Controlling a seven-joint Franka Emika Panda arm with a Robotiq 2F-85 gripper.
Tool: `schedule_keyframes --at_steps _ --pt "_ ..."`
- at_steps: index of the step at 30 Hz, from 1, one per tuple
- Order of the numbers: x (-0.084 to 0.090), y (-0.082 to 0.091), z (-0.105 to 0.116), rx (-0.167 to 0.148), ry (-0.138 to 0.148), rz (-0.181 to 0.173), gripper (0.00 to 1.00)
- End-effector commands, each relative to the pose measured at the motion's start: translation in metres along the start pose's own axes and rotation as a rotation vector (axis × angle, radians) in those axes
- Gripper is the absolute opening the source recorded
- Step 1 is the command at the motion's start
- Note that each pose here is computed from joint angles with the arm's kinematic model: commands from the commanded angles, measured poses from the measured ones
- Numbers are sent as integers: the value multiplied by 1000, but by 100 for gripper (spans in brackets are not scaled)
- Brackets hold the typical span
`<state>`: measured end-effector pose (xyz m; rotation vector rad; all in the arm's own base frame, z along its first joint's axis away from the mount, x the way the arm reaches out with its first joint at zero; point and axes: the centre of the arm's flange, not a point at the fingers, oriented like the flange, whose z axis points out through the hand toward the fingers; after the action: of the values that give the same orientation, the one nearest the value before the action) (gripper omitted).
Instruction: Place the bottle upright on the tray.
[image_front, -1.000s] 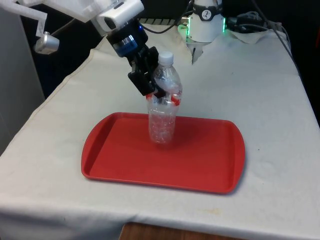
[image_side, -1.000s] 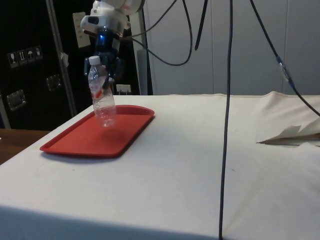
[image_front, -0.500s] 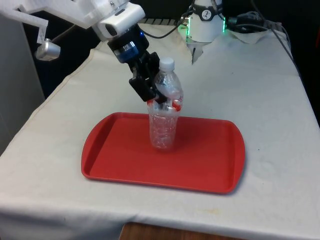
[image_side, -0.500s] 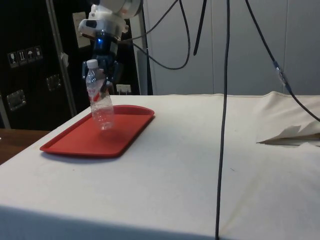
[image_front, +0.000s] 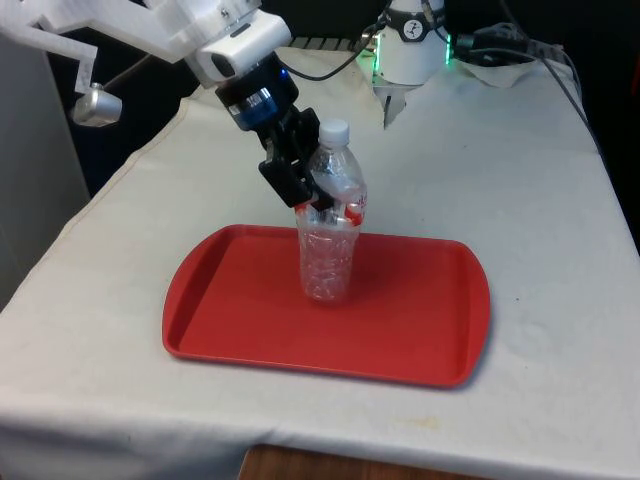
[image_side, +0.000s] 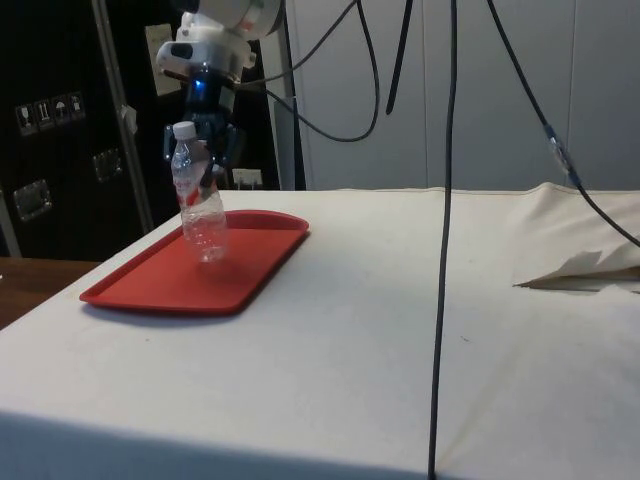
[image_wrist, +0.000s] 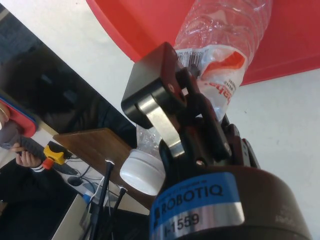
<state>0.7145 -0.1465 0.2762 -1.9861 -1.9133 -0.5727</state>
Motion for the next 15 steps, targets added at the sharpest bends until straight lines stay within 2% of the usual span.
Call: schedule_keyframes --at_steps 1,11,12,15 --pt "0 1 -1 -3 -3 -1 33" --pt "0 1 0 -1 -9 -2 33" --pt "0 0 0 0 -1 0 33" --pt "0 1 0 -1 -11 -1 33"
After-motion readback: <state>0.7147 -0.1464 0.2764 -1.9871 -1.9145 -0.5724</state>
